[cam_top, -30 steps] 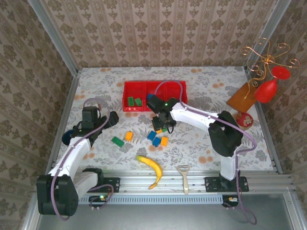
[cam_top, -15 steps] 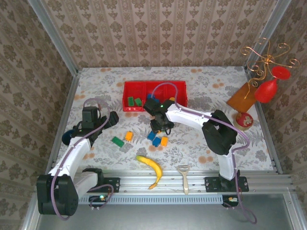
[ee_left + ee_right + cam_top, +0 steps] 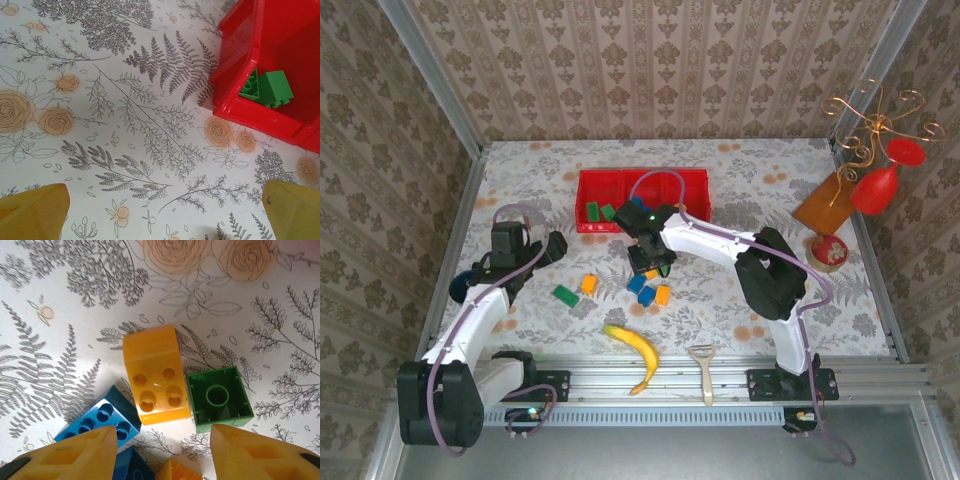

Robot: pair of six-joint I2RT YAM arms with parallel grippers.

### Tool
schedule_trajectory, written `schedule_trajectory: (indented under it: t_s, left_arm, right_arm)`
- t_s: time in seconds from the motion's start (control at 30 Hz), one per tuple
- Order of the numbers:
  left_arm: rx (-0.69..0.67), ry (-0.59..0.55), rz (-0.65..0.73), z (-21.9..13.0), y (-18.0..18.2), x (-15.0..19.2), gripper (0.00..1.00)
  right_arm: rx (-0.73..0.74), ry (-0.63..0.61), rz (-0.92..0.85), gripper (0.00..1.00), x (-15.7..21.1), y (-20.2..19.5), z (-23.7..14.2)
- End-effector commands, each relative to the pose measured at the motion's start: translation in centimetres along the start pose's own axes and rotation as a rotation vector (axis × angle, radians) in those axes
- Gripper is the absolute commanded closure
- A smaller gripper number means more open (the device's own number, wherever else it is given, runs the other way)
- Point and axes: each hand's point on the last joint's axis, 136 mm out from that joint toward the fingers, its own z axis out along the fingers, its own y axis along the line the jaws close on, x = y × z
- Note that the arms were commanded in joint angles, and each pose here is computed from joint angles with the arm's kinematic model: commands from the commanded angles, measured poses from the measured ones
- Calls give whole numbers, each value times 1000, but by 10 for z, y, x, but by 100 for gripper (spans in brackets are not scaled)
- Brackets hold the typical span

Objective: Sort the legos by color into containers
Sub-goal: Pick up the lego from the center of the table.

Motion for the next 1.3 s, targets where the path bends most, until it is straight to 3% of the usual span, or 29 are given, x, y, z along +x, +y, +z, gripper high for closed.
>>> schedule_trajectory:
  t_s: [0.0, 0.53, 1.27]
  left_arm:
    - [7, 6, -31, 1, 1, 2, 0]
    - [7, 6, -29, 0, 2, 3, 0]
    - [4, 6, -30, -1, 4, 4, 0]
  right_arm:
    - [4, 21, -33, 47, 2, 4, -2]
    - [55, 50, -99, 50, -14, 7, 22]
    - [92, 122, -111, 56, -5, 2, 58]
